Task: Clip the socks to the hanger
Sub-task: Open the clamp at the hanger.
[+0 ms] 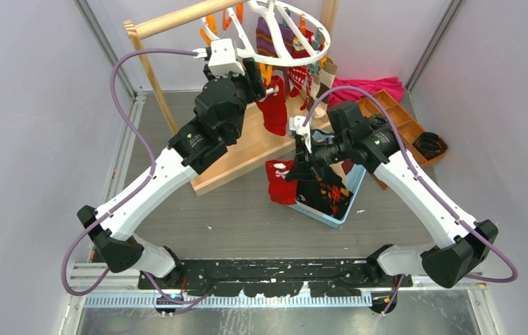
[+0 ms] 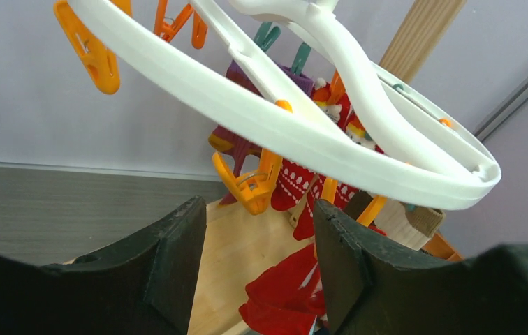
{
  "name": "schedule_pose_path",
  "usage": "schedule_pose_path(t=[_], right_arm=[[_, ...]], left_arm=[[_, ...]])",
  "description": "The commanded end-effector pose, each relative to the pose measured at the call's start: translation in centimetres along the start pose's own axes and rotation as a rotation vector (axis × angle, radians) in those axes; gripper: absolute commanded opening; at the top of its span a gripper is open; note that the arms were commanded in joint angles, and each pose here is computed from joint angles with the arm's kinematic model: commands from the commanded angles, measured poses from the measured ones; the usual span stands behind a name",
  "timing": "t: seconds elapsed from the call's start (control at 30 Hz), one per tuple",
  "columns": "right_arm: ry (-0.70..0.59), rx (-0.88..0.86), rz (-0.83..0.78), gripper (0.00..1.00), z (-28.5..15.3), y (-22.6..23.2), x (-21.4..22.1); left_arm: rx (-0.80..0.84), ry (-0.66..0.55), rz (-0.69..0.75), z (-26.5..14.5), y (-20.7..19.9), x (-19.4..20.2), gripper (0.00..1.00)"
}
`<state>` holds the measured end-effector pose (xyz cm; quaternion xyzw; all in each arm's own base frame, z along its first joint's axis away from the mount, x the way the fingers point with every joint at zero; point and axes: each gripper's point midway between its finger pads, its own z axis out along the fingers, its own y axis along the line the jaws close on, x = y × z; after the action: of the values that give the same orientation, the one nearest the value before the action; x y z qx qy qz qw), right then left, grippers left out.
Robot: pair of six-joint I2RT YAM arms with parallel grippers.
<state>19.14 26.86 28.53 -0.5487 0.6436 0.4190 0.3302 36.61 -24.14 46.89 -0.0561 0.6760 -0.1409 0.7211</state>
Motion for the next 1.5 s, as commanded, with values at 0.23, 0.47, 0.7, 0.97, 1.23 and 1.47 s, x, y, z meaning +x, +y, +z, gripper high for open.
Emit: schedule_pose_path(t=[0.23,0.47,0.7,0.97,1.23,1.47], right_arm=[[-0.053,0.020,-0.058,0.01,-0.8,0.2,-1.9],[-0.055,0.020,-0.060,0.01,-0.9,0.3,-1.9],[-0.056,0.021,-0.062,0.01,-1.0,0.4,-1.9],[-0.057,0.020,-0.062,0.01,-1.0,0.4,-1.9],[-0.056,0.022,-0.063,0.01,-1.0,0.4,-1.8],[-0.053,0.023,-0.061,0.01,-0.9,0.3,-1.7]], left_arm=[[-0.058,-0.113,-0.038,1.1,0.0,-3.6,0.56],[-0.078,-0.135,-0.051,1.9,0.4,-3.9,0.56],[-0.088,-0.138,-0.051,2.6,0.7,-3.9,0.56],[-0.083,-0.155,-0.048,2.8,0.6,-4.3,0.55],[-0.059,-0.160,-0.050,2.5,0.4,-4.8,0.38],[-0.039,-0.147,-0.058,2.2,0.2,-5.0,0.15]])
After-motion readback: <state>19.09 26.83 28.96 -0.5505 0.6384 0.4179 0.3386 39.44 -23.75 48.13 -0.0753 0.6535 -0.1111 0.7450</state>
